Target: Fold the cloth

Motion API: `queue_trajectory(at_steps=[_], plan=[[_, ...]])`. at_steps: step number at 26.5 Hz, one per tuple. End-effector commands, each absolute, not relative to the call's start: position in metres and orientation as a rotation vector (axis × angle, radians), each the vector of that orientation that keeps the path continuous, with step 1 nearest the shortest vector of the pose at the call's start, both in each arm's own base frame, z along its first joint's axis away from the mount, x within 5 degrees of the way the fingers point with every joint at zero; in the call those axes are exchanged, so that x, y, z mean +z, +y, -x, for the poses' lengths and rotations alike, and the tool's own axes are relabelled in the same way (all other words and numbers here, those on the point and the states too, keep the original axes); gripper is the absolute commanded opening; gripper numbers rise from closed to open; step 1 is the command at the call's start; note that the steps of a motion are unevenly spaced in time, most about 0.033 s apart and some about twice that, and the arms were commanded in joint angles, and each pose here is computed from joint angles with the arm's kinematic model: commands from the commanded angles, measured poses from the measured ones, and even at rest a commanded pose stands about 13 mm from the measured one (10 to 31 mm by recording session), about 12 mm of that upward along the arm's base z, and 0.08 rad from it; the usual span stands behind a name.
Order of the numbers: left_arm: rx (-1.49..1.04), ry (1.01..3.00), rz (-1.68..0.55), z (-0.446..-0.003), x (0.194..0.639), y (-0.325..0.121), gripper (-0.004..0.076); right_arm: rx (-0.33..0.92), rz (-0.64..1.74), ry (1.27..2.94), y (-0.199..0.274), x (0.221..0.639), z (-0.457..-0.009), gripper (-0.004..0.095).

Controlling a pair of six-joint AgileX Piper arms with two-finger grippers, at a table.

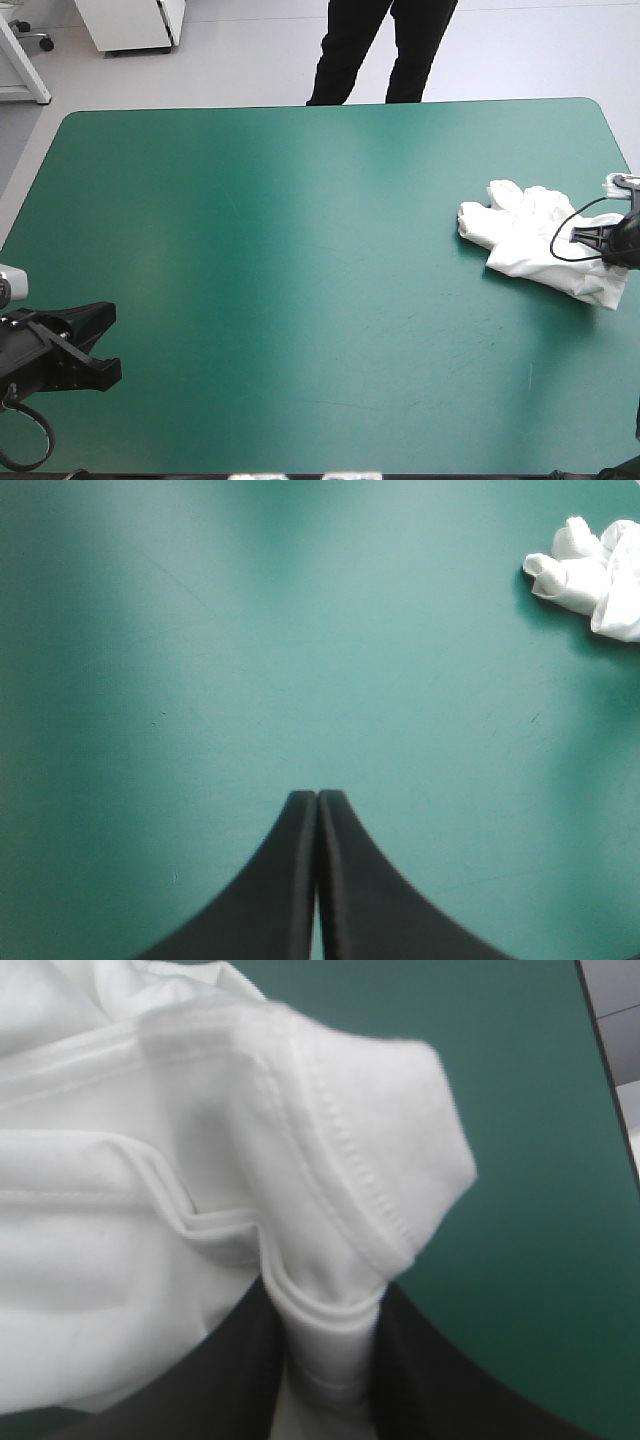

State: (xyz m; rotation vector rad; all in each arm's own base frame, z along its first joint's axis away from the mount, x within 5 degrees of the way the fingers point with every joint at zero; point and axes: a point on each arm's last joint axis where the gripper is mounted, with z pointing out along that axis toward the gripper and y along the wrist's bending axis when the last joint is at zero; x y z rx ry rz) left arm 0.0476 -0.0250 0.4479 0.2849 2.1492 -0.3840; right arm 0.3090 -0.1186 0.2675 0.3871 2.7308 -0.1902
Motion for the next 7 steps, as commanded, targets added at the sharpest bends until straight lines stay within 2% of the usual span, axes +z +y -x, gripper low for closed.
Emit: queue_trajectory(at_steps=[1, 3, 4, 6, 7], plan=[[-0.406, 2.129, -0.287, -0.048, 0.454, -0.026, -0.0009, -0.206, -0.374, 2.681, -0.119, 0.293, -0.303, 0.0573], [-0.406, 2.129, -0.287, -0.048, 0.454, -0.026, -0.0009, -0.226, -0.420, 2.627, -0.119, 0.311, -0.300, 0.0751], [-0.408, 2.129, -0.288, -0.048, 0.454, -0.027, -0.0009, -0.235, -0.415, 2.599, -0.118, 0.320, -0.297, 0.0748], [-0.411, 2.127, -0.288, -0.048, 0.454, -0.027, -0.0009, -0.240, -0.424, 2.518, -0.114, 0.348, -0.286, 0.0681], [-0.412, 2.122, -0.287, -0.048, 0.454, -0.027, -0.0009, -0.211, -0.431, 2.465, -0.107, 0.367, -0.274, 0.0615]])
